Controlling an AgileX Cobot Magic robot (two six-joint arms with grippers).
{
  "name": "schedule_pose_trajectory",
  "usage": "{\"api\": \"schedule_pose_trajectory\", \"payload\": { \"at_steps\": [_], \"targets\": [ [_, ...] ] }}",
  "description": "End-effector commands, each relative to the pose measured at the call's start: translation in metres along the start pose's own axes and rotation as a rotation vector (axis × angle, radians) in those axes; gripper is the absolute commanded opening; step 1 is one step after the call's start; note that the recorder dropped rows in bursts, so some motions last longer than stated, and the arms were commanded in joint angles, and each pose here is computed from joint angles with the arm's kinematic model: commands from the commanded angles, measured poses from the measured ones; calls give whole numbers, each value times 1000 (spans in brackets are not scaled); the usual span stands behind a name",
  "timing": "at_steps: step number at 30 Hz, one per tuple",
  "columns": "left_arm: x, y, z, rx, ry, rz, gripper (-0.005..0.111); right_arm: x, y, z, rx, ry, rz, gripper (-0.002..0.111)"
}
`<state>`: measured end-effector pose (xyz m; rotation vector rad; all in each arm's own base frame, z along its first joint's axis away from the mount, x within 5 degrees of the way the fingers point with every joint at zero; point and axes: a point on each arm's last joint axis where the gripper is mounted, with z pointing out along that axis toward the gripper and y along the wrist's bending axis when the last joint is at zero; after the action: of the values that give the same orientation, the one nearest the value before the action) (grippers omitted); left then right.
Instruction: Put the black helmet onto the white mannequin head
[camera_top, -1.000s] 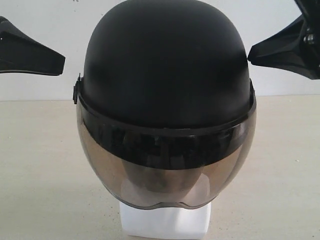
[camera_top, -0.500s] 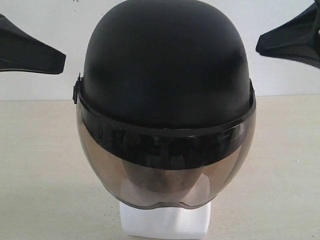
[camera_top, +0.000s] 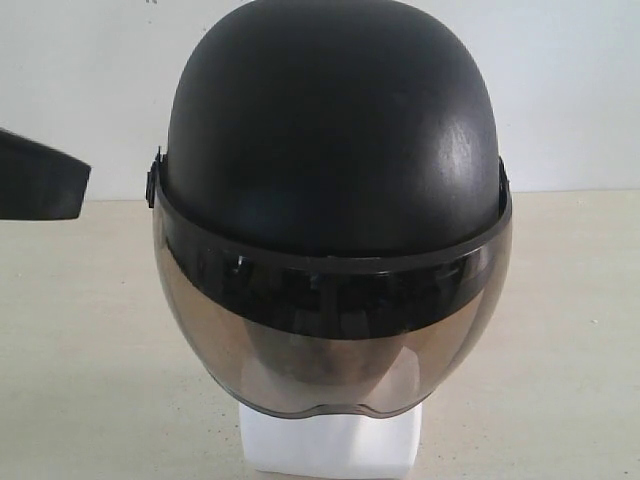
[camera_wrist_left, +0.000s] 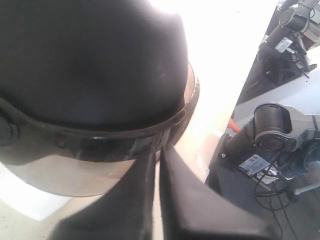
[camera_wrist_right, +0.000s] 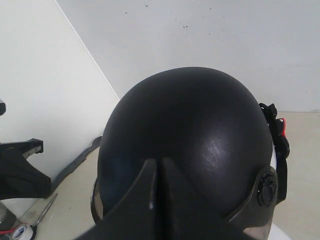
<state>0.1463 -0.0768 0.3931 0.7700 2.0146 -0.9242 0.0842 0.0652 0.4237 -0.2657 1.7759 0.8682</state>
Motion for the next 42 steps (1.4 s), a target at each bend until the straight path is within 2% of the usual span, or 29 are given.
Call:
{"api": "schedule_pose_trajectory", "payload": {
  "at_steps": [1, 16, 19, 21, 24, 29, 31, 34, 38, 42],
  "targets": [
    [1, -4, -1, 17, -7, 7, 4, 1, 0, -1, 1, 3, -12, 0],
    [1, -4, -1, 17, -7, 7, 4, 1, 0, -1, 1, 3, -12, 0],
    [4, -13, -9, -12, -13, 61, 4, 1, 0, -1, 1, 3, -12, 0],
    [10, -23, -19, -73, -5, 127, 4, 1, 0, -1, 1, 3, -12, 0],
    [16, -33, -38, -253, -53, 109, 4, 1, 0, -1, 1, 3, -12, 0],
    [42, -52, -82, -615, -197, -121, 4, 1, 0, -1, 1, 3, -12, 0],
    [55, -61, -104, -767, -330, -243, 4, 1, 0, -1, 1, 3, -12, 0],
    [73, -77, -129, -892, -499, -313, 4, 1, 0, -1, 1, 3, -12, 0],
    [87, -94, -143, -933, -623, -184, 4, 1, 0, -1, 1, 3, -12, 0],
    [96, -89, -136, -945, -738, 16, 4, 1, 0, -1, 1, 3, -12, 0]
  ]
}}
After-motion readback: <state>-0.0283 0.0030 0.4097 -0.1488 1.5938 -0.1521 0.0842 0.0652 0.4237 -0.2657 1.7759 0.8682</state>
